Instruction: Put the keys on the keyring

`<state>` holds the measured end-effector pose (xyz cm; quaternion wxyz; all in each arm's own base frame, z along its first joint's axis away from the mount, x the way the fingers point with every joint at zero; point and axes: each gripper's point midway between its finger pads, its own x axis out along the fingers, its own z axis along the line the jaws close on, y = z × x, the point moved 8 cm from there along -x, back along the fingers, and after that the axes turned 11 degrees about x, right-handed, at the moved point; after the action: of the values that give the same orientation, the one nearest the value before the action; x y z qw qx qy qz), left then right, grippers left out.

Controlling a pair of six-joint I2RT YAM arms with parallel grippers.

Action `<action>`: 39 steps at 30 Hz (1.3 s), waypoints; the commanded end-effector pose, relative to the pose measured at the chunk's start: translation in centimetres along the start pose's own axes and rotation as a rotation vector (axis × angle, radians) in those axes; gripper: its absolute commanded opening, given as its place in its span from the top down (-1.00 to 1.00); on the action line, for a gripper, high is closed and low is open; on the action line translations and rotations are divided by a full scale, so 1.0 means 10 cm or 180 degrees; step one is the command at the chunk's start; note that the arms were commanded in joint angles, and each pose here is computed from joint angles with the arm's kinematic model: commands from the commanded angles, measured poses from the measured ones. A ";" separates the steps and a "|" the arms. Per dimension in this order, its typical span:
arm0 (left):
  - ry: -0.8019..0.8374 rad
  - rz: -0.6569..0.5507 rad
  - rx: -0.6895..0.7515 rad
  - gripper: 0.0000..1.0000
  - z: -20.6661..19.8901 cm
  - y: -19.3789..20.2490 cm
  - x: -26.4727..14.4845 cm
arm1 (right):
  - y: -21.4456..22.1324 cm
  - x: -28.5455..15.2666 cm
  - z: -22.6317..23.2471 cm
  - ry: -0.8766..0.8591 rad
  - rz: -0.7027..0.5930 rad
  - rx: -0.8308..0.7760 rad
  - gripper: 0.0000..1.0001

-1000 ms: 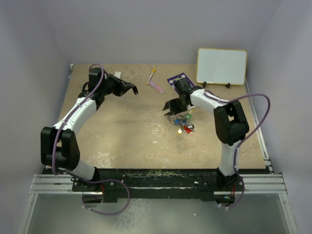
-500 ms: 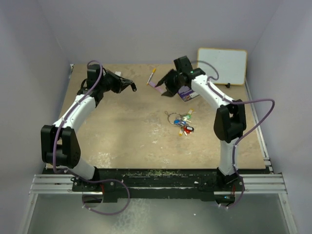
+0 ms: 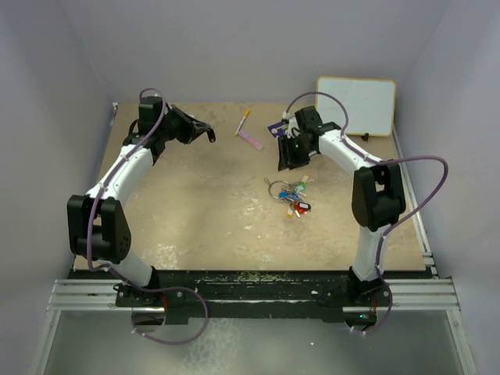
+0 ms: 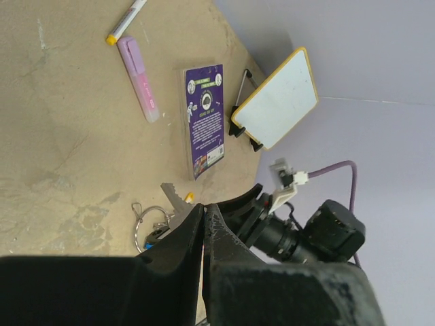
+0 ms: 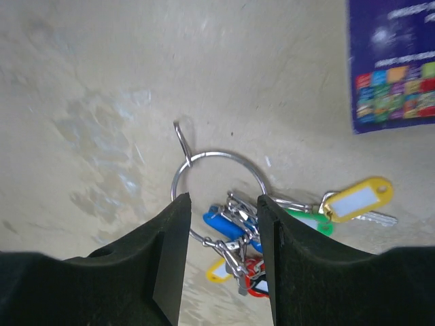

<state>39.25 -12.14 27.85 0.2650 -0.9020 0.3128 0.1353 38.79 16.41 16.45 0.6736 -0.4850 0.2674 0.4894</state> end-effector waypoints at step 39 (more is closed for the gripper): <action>0.0053 -0.0153 0.0196 0.92 -0.02 -0.01 -0.16 | 0.61 0.74 0.09 -0.0224 0.0194 -0.1524 0.55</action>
<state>38.32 -11.79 26.87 0.2812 -0.8970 0.3097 0.1430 36.08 20.99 8.77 0.5422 -0.5920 0.1272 0.5825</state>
